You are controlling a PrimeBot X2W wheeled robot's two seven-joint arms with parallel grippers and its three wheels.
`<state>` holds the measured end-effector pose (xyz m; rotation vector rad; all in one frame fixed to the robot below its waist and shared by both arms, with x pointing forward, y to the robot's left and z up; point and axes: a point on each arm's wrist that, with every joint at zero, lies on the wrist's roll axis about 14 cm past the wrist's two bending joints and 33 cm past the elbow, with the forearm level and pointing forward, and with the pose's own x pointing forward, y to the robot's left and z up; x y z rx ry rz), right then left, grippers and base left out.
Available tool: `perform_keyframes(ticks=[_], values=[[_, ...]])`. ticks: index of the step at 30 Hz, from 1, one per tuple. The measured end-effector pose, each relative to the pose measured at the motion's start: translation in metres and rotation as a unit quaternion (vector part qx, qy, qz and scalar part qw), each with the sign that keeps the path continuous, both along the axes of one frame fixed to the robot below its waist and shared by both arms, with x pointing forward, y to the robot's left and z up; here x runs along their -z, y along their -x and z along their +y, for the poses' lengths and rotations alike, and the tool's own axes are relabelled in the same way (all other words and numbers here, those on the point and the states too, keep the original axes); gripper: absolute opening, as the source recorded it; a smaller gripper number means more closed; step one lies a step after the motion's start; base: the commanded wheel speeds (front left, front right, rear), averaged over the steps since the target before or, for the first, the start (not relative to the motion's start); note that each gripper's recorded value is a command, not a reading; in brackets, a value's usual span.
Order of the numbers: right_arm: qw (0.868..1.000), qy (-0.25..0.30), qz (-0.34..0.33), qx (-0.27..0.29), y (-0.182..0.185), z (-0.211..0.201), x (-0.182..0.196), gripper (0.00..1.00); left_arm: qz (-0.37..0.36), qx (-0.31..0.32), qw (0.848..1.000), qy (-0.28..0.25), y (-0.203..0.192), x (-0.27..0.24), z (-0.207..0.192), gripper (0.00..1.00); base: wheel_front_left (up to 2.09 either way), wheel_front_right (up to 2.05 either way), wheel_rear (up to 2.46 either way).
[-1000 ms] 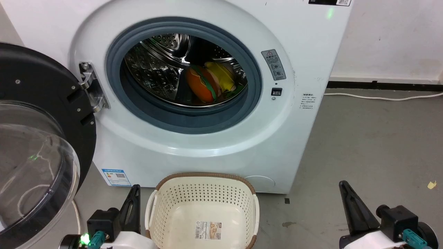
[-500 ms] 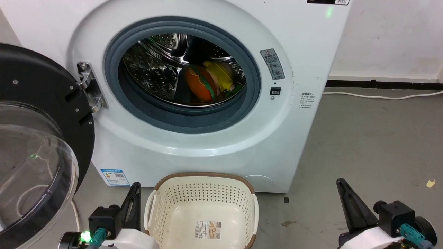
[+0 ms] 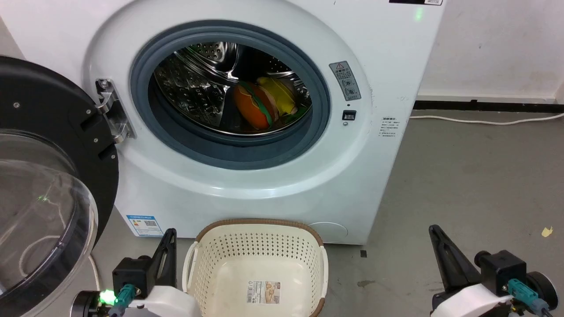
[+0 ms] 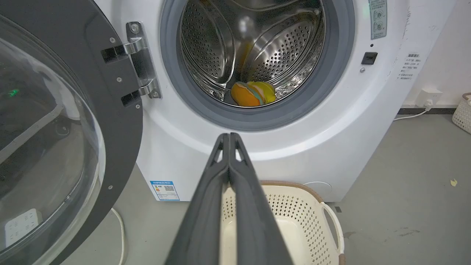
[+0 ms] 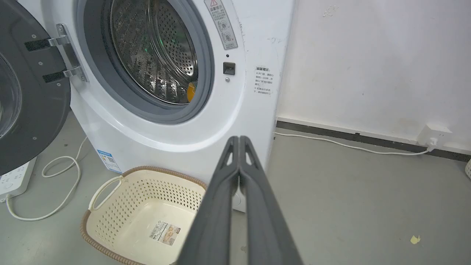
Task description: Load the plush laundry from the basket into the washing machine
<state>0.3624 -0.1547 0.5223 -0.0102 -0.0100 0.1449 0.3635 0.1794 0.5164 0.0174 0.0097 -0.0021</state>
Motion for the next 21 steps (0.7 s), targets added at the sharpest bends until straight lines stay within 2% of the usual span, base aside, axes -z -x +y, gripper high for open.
perform_keyframes(ticks=[21], values=[[1.000,0.016,0.009,0.006,-0.0063,-0.0041,-0.0017,0.00,0.005,-0.002,1.000,-0.013,-0.0054,-0.0043,-0.0017,0.00,0.00,0.00,0.00]])
